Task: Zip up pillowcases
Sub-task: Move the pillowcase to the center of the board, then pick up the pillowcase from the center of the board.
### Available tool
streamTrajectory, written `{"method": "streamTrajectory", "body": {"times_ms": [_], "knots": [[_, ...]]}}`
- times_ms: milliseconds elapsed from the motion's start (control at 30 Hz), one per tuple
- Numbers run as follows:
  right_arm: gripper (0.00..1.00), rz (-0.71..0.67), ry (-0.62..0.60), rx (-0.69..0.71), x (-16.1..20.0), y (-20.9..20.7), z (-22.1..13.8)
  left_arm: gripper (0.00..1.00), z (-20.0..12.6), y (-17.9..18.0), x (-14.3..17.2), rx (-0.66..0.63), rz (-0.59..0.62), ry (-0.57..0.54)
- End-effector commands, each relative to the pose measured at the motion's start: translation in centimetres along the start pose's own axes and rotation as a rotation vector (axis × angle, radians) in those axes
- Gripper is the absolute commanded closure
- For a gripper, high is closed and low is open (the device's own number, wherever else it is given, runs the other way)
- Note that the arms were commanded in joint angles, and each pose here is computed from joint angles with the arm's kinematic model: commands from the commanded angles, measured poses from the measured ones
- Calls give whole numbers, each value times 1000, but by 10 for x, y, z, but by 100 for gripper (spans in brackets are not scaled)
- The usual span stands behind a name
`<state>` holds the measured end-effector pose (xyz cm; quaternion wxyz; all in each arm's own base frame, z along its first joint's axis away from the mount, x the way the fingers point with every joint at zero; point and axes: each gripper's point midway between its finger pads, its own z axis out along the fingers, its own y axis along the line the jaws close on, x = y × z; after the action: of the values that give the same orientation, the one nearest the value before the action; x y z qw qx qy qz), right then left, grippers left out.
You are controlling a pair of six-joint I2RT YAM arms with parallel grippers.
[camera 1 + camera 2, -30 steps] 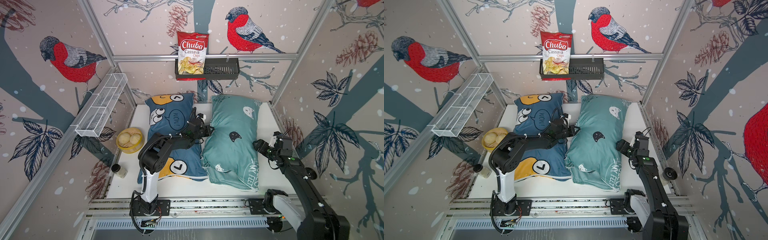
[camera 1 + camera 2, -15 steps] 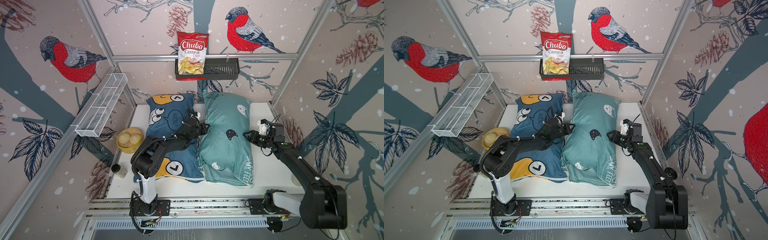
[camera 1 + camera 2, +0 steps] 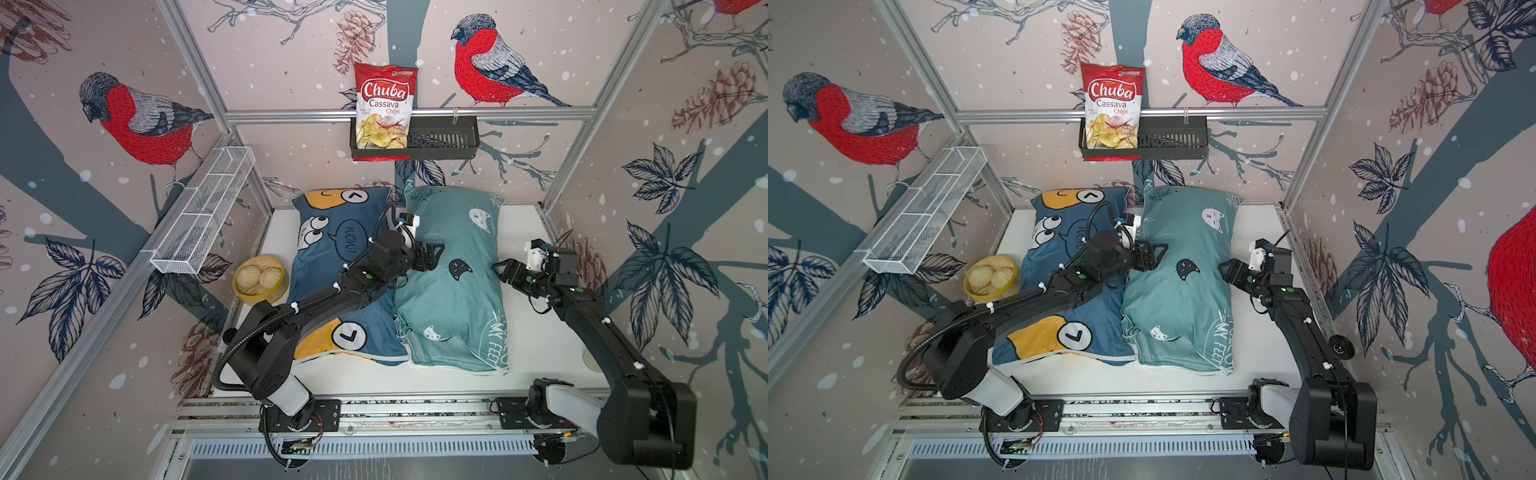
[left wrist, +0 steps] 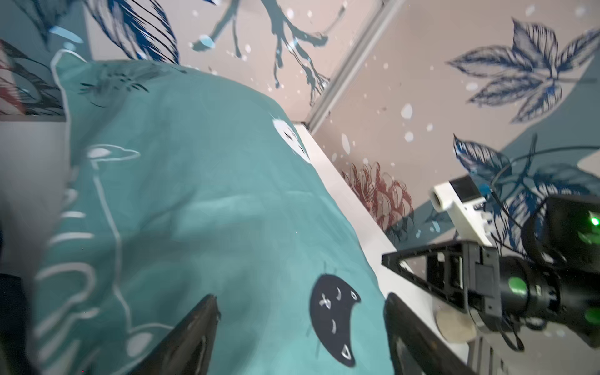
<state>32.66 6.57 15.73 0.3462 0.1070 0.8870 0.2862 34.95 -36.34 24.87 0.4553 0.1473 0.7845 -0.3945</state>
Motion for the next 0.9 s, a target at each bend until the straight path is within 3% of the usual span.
{"method": "streamTrajectory", "body": {"times_ms": [0, 200, 333, 467, 667, 867], "knots": [[10, 27, 3, 3, 7, -11, -6, 27, 1, -13, 42, -1, 52, 155], [2, 48, 34, -44, 28, -11, -11, 35, 1, -27, 90, 78, -38, 238], [2, 69, 53, -91, 47, -11, -1, 36, 27, -18, 109, 112, -85, 268], [2, 50, 95, -84, 59, -8, 5, 36, 54, 10, 108, 95, -147, 269], [2, 41, 105, -85, 66, -8, 5, 37, 74, 78, 98, -42, -202, 207], [2, 49, 151, -95, 86, -5, 7, 38, 88, 108, 91, -77, -252, 171]]}}
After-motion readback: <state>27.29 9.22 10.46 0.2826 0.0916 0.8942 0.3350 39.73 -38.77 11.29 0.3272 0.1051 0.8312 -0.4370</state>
